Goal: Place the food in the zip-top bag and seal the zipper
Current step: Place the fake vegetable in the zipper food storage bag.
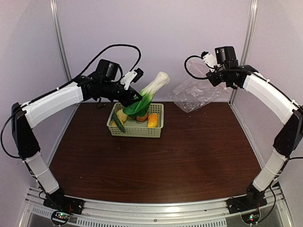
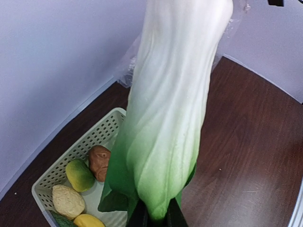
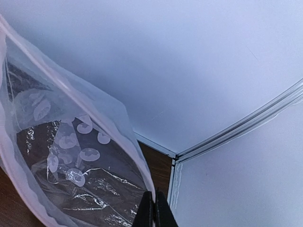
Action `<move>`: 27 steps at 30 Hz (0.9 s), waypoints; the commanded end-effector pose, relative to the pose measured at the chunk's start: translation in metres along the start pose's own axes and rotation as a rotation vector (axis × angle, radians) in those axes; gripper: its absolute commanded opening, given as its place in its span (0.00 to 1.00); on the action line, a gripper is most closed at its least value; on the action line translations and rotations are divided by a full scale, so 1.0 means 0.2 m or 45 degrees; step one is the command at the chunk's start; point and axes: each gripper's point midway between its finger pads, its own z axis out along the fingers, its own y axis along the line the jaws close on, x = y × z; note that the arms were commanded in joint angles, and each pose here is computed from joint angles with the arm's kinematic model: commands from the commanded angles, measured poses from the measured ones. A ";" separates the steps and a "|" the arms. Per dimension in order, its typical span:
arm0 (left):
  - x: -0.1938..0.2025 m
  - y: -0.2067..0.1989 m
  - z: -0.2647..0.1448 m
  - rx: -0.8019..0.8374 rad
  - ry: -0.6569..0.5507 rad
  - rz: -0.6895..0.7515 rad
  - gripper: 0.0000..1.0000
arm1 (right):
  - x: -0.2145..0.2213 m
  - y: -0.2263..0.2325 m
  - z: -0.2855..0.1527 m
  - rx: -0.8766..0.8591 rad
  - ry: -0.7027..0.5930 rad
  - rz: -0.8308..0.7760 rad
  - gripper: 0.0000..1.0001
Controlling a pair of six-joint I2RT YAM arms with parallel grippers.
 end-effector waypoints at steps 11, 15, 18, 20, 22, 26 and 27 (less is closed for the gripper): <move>0.26 -0.47 -0.11 0.264 0.060 -0.267 0.00 | 0.17 0.66 0.09 -0.322 0.175 -0.196 0.00; 0.31 -0.54 -0.11 0.305 0.081 -0.288 0.00 | 0.24 0.82 0.07 -0.482 0.215 -0.159 0.00; 0.32 -0.62 -0.10 0.382 0.104 -0.299 0.00 | 0.24 0.91 0.04 -0.589 0.218 -0.104 0.00; 0.33 -0.67 -0.09 0.433 0.123 -0.322 0.00 | 0.24 0.96 0.03 -0.639 0.211 -0.077 0.00; 0.33 -0.72 -0.07 0.483 0.142 -0.343 0.00 | 0.24 0.99 0.03 -0.661 0.210 -0.067 0.00; 0.30 -0.79 -0.05 0.547 0.145 -0.386 0.00 | 0.25 1.05 0.04 -0.689 0.220 -0.056 0.00; 0.30 -0.78 -0.03 0.540 0.146 -0.418 0.00 | 0.24 1.06 0.03 -0.701 0.219 -0.050 0.00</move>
